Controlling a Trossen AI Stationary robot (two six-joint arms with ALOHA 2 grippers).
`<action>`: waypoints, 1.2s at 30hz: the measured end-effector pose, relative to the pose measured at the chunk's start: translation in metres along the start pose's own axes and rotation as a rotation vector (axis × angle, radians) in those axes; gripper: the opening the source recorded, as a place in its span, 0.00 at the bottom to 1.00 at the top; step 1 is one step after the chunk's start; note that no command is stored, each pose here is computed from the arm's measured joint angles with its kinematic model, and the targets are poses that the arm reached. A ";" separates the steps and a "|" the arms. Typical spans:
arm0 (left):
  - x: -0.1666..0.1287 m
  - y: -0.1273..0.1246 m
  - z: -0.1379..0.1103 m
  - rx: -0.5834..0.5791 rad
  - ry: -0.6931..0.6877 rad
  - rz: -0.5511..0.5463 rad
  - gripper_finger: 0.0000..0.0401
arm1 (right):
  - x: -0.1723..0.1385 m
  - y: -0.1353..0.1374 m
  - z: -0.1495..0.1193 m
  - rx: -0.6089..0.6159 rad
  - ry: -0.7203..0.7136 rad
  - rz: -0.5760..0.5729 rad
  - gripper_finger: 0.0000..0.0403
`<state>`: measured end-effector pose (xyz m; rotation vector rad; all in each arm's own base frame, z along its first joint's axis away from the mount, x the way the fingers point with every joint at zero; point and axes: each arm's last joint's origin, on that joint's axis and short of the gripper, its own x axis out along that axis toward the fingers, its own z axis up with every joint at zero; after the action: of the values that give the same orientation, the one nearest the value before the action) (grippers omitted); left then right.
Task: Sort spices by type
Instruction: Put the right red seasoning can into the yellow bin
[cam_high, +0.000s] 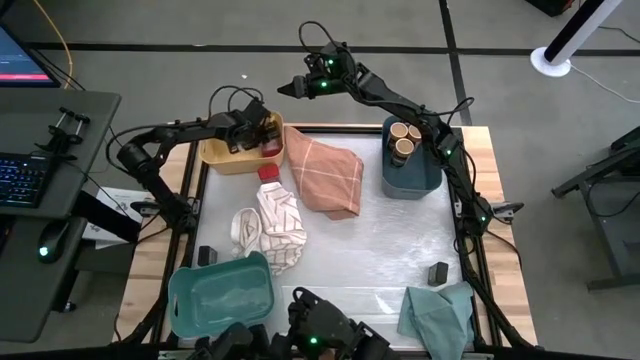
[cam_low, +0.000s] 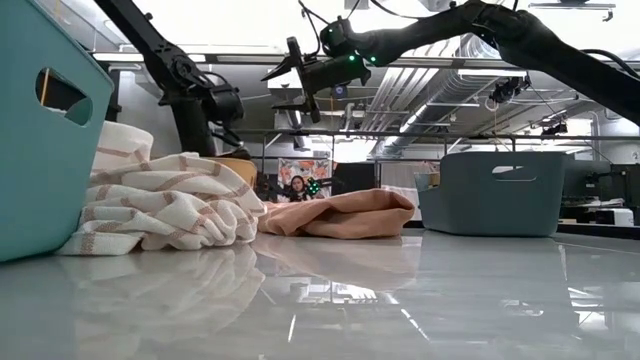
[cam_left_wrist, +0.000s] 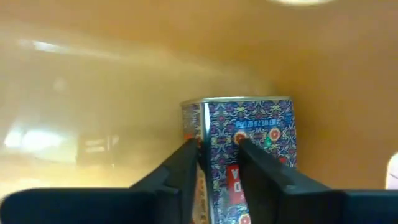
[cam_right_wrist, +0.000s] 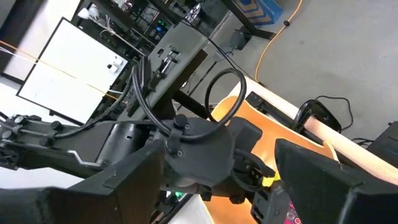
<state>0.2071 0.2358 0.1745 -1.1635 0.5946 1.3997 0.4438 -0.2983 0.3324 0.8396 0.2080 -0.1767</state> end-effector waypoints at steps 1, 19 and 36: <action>-0.002 0.000 0.001 0.024 -0.017 -0.005 0.20 | 0.000 0.000 0.000 0.001 -0.002 0.002 0.74; -0.006 0.002 -0.001 0.227 0.069 -0.033 0.41 | 0.000 0.002 0.003 0.025 -0.029 0.012 0.74; 0.001 -0.007 0.001 0.249 0.050 -0.121 0.19 | 0.000 0.001 0.003 0.055 -0.057 -0.020 0.74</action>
<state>0.2134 0.2388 0.1759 -1.0191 0.7007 1.1609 0.4441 -0.3005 0.3352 0.8866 0.1588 -0.2256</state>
